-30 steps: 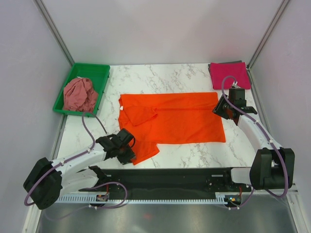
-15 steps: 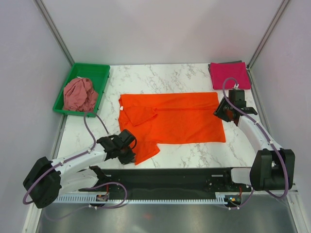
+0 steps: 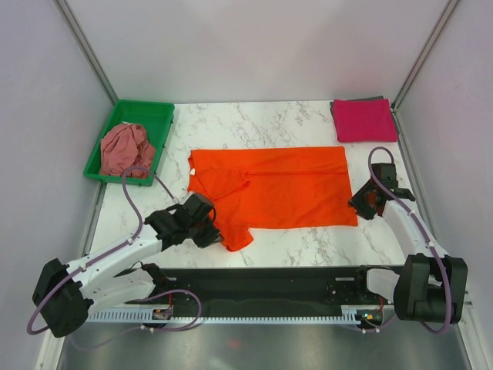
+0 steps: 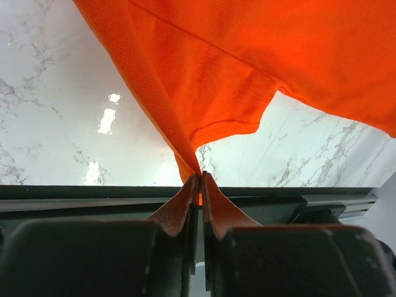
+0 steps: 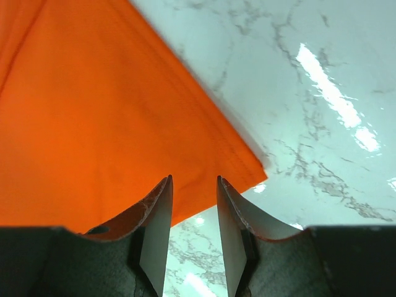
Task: Fold and stack the t-shirts
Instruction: Fold the tshirt
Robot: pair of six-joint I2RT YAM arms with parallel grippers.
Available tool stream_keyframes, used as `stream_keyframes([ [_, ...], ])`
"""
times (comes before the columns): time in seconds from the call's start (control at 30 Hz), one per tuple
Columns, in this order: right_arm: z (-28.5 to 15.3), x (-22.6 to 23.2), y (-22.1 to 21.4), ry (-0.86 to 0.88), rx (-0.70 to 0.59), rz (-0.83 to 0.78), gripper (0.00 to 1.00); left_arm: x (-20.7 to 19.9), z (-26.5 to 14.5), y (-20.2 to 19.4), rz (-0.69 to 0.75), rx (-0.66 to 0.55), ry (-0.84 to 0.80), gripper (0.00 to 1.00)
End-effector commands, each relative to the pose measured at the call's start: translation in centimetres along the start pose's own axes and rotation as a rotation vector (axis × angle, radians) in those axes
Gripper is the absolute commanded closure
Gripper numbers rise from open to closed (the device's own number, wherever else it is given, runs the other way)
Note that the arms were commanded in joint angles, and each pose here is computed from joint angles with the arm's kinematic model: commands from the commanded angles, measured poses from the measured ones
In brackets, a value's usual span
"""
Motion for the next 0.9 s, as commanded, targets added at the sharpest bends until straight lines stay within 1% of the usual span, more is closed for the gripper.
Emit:
stream_keyframes([
  [0.0, 0.5, -2.4, -1.0, -0.086, 0.015, 0.062, 0.57, -1.4, -0.7, 0.7, -0.04, -0.04, -0.043, 0.9],
  [0.1, 0.8, -2.9, -1.5, -0.106, 0.019, 0.092, 0.57, -1.4, -0.7, 0.7, -0.041, -0.041, -0.044, 0.9],
  [0.13, 0.9, -3.0, -1.7, -0.105, 0.024, 0.099, 0.57, -0.5, -0.7, 1.3, 0.207, -0.064, -0.039, 0.98],
  [0.17, 1.1, -2.9, -1.7, -0.101, 0.023, 0.112, 0.57, -0.6, -0.6, 3.6, 0.21, -0.2, -0.025, 0.98],
  [0.3, 1.9, -3.6, -2.5, -0.135, 0.03, 0.131, 0.57, -1.1, -1.0, 3.8, 0.218, -0.21, -0.039, 0.98],
  [0.4, 2.2, -3.4, -2.5, -0.116, 0.014, 0.147, 0.57, -1.2, -1.0, 3.9, 0.218, -0.216, -0.043, 0.98],
  [0.47, 2.6, -3.7, -2.3, -0.135, 0.006, 0.149, 0.57, -1.2, -0.9, 4.0, 0.219, -0.218, -0.039, 0.98],
  [0.63, 3.4, -4.2, -2.3, -0.161, -0.007, 0.153, 0.59, -1.1, -0.8, 4.1, 0.218, -0.226, -0.033, 0.98],
  [0.73, 4.0, -4.1, -2.7, -0.153, 0.003, 0.158, 0.67, -1.4, -0.8, 4.1, 0.221, -0.228, -0.035, 0.98],
  [0.8, 4.2, -4.6, -2.8, -0.175, 0.003, 0.147, 0.79, -1.8, -1.0, 4.2, 0.228, -0.23, -0.041, 0.98],
  [0.83, 4.1, -4.7, -2.8, -0.182, 0.003, 0.134, 0.92, -1.9, -1.0, 4.3, 0.231, -0.232, -0.043, 0.98],
  [0.87, 4.0, -4.7, -2.6, -0.182, -0.002, 0.128, 0.98, -2.2, -1.3, 4.3, 0.232, -0.235, -0.051, 0.98],
])
Point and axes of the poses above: each gripper's point midway between its finger pads, its own z axis out along the fingers, its own x axis along the line the jaws close on, y = z × x, the point moved 1 cm from there along -z, back along the fingers, and after that the axes turned 12 degrees about -z, right-handed, at the moved point
